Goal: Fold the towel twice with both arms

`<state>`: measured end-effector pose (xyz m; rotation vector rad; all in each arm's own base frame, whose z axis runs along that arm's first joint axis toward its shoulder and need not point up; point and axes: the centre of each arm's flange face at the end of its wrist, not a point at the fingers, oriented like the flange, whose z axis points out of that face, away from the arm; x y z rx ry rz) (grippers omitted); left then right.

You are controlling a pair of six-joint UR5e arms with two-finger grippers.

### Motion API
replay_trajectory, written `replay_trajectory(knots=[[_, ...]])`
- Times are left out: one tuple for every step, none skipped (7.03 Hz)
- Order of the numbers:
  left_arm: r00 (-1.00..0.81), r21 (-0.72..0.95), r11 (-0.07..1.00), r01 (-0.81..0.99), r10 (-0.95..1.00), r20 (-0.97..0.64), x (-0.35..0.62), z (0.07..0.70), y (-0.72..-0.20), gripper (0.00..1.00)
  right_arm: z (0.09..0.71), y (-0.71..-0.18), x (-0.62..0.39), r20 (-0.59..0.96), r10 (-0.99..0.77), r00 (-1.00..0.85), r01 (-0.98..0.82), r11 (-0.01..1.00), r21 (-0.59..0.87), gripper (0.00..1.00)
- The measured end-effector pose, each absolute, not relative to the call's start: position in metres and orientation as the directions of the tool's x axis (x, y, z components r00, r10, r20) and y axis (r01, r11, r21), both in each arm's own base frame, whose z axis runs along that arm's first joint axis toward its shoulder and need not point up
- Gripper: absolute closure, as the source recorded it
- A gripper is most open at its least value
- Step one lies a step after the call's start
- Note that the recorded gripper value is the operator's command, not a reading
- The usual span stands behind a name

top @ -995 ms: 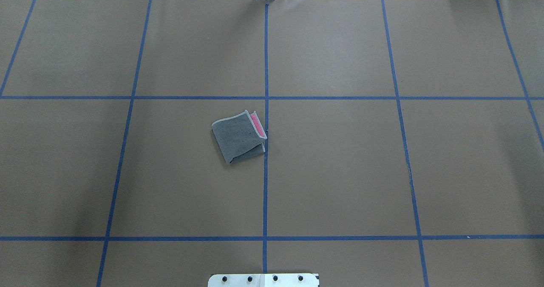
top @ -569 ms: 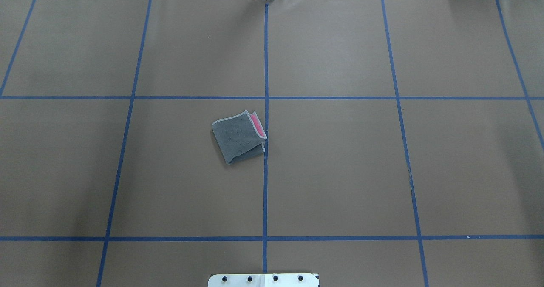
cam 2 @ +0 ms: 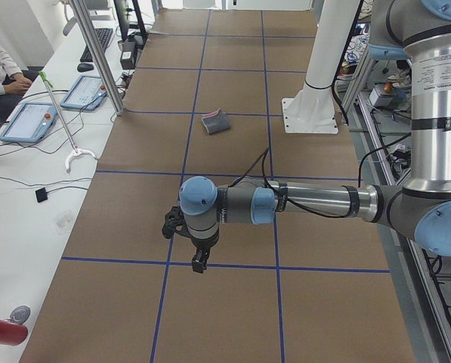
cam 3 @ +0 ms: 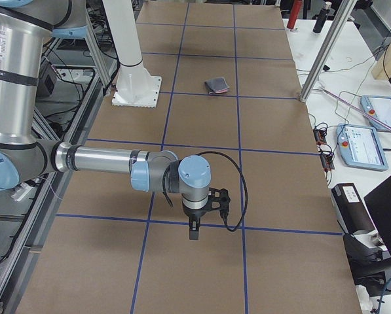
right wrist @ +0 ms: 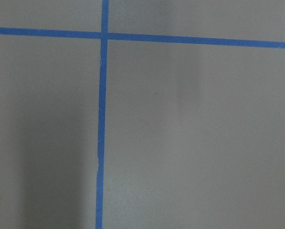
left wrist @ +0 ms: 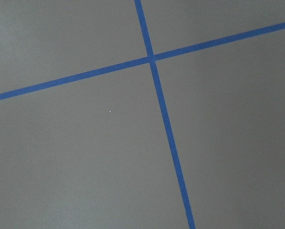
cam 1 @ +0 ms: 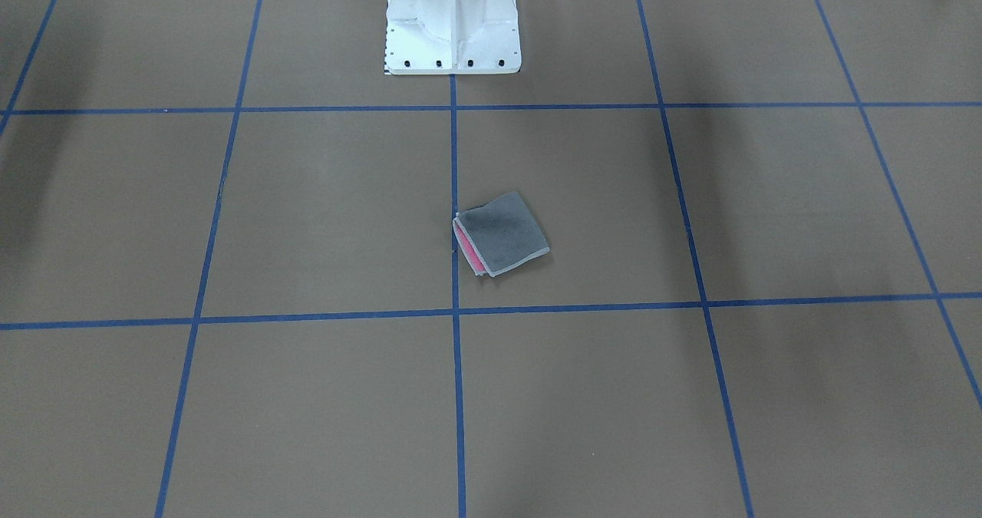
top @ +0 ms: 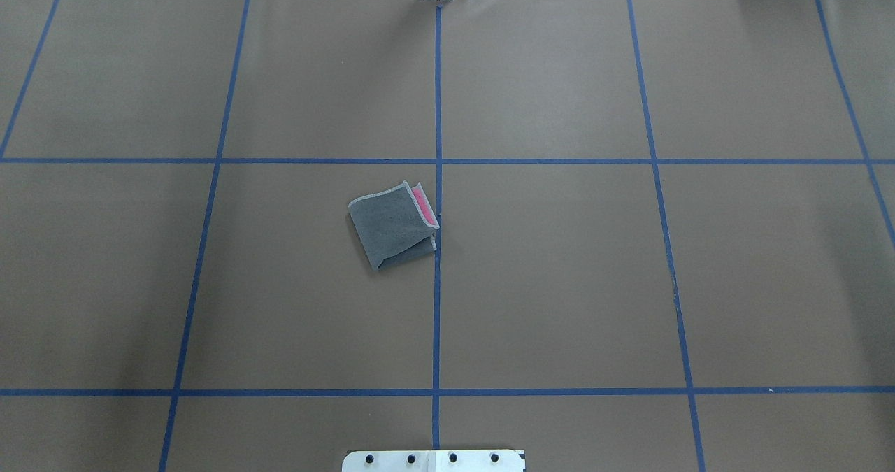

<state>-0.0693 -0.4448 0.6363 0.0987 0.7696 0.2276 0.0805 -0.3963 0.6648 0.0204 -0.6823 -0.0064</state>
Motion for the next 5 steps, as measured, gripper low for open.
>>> replay_trajectory(knots=[[0.695, 0.17, 0.971, -0.167, 0.238, -0.678, -0.0693, 0.6366, -0.4446, 0.0, 0.6648, -0.3962, 0.0806, 0.63, -0.013, 0.776, -0.001, 1.0, 0.021, 0.0], [0.695, 0.166, 0.972, -0.166, 0.235, -0.679, -0.0693, 0.638, -0.4434, 0.0, 0.6651, -0.3962, 0.0805, 0.63, -0.012, 0.776, -0.001, 1.0, 0.02, 0.0], [0.696, 0.162, 0.973, -0.165, 0.232, -0.68, -0.0693, 0.6399, -0.441, 0.0, 0.6654, -0.3961, 0.0805, 0.63, -0.012, 0.776, -0.001, 1.0, 0.02, 0.0], [0.695, 0.16, 0.973, -0.165, 0.23, -0.681, -0.0692, 0.6409, -0.4392, 0.0, 0.6655, -0.3961, 0.0805, 0.631, -0.012, 0.776, -0.001, 1.0, 0.02, 0.0], [0.695, 0.159, 0.973, -0.165, 0.23, -0.681, -0.0692, 0.641, -0.4387, 0.0, 0.6652, -0.3962, 0.0805, 0.631, -0.012, 0.776, -0.001, 1.0, 0.02, 0.0]])
